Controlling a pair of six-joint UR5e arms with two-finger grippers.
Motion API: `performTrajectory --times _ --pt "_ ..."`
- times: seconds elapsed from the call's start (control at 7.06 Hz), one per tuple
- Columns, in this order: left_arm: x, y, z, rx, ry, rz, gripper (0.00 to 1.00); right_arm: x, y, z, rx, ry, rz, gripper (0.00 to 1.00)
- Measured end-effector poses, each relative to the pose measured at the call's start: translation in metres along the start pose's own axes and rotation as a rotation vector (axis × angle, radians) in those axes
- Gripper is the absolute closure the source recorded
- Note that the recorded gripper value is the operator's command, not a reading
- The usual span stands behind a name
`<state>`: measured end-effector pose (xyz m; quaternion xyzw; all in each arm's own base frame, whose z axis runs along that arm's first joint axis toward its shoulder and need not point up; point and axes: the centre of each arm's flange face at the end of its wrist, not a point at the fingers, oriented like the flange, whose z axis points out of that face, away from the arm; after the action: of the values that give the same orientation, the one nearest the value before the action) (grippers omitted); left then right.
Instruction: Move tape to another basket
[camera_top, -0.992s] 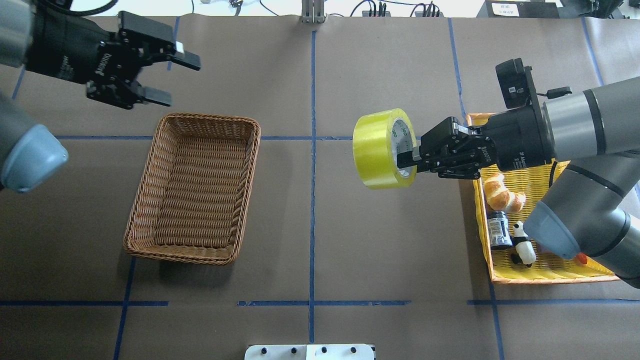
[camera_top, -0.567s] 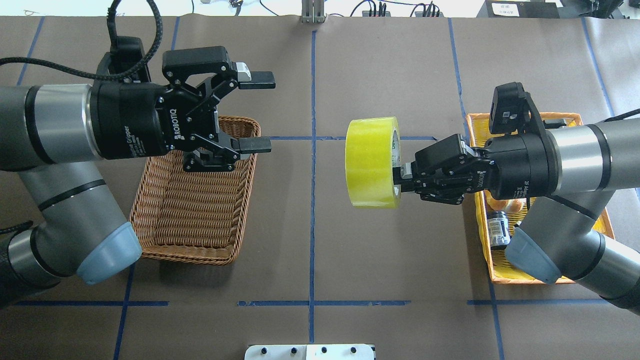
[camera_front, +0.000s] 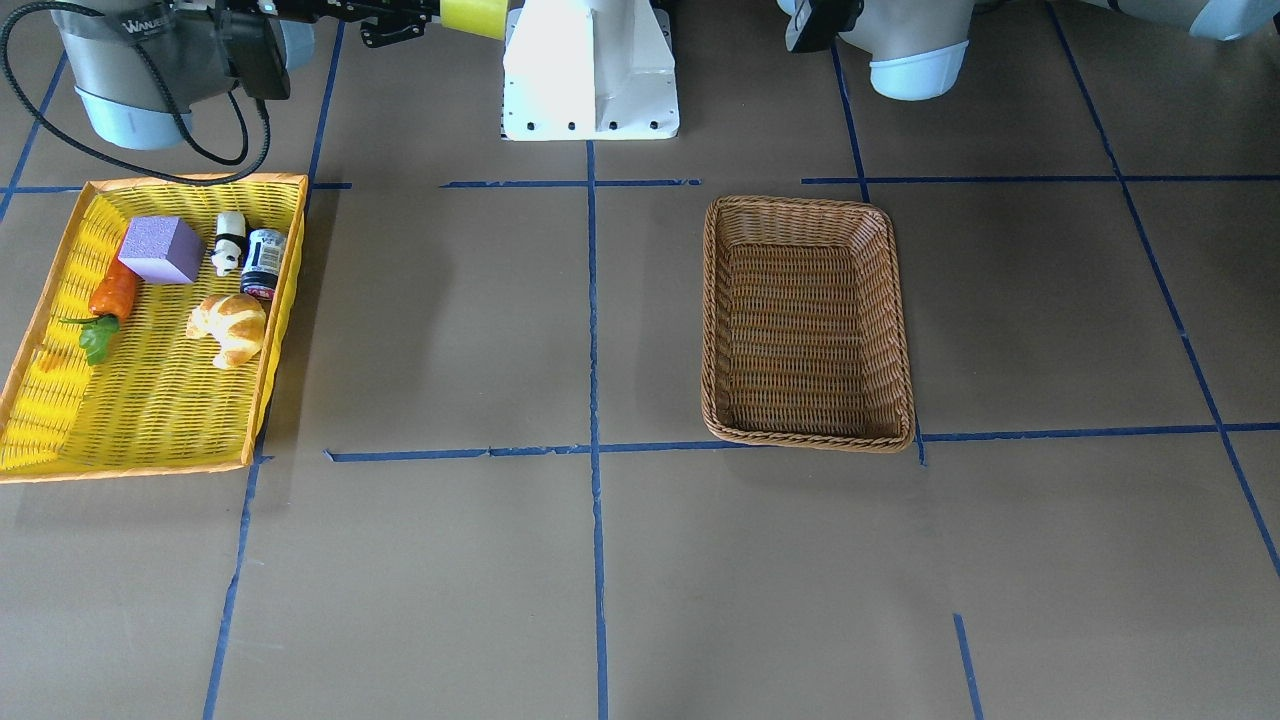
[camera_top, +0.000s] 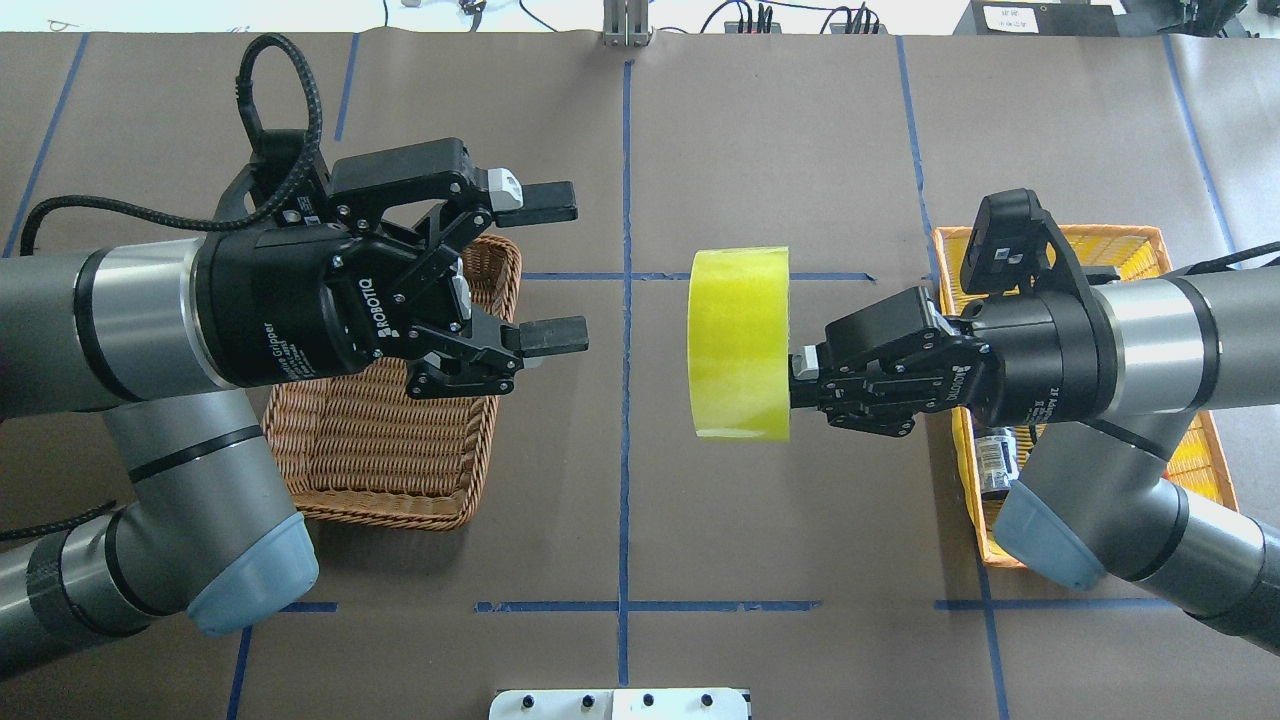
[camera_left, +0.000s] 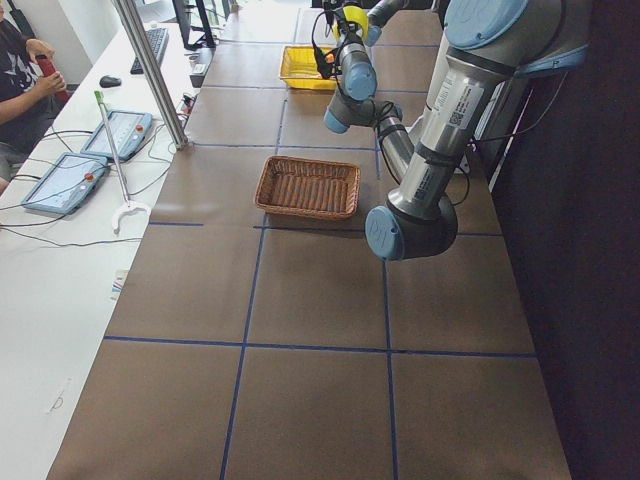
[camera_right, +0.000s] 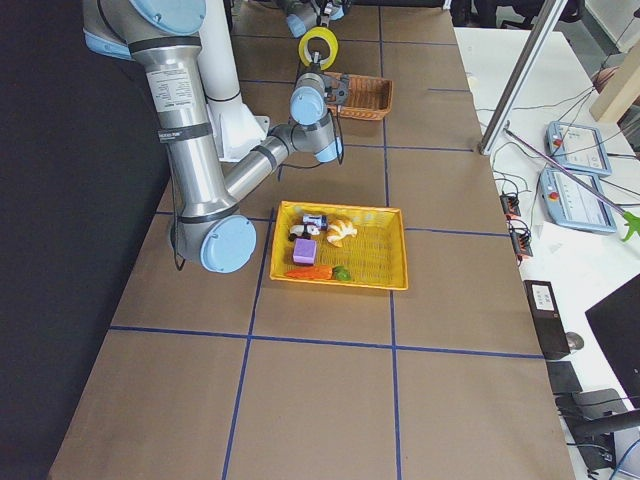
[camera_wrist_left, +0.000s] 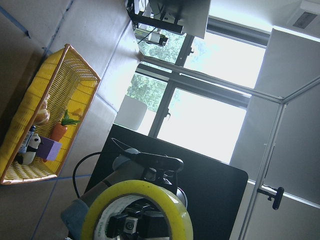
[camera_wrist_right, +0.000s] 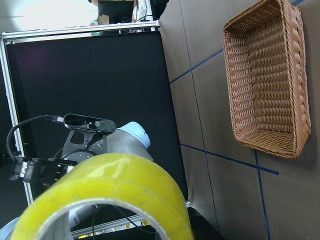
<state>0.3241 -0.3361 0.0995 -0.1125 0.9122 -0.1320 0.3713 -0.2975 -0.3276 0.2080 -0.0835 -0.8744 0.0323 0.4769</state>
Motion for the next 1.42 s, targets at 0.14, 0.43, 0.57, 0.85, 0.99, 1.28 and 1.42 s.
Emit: performTrajectory --times 0.14,0.43,0.57,0.85,0.99,1.28,1.42 --pt "0.001 0.005 0.005 -0.013 0.008 0.008 0.00 0.000 0.004 0.007 -0.018 -0.008 0.003 1.00" --pt "0.000 0.010 0.013 -0.029 0.016 0.010 0.00 -0.001 0.012 0.019 -0.045 -0.020 0.010 1.00" --pt "-0.001 0.012 0.015 -0.034 0.019 0.005 0.00 0.000 0.014 0.022 -0.048 -0.025 0.015 1.00" --pt "-0.008 0.020 0.023 -0.033 0.038 -0.016 0.00 0.002 0.016 0.026 -0.048 -0.033 0.022 1.00" --pt "-0.012 0.024 0.028 -0.034 0.044 -0.028 0.00 0.002 0.018 0.029 -0.050 -0.037 0.024 1.00" --pt "-0.013 0.029 0.031 -0.041 0.051 -0.036 0.05 0.001 0.020 0.034 -0.050 -0.049 0.028 1.00" --pt "-0.012 0.030 0.031 -0.043 0.054 -0.036 0.15 0.002 0.021 0.036 -0.049 -0.052 0.031 0.99"
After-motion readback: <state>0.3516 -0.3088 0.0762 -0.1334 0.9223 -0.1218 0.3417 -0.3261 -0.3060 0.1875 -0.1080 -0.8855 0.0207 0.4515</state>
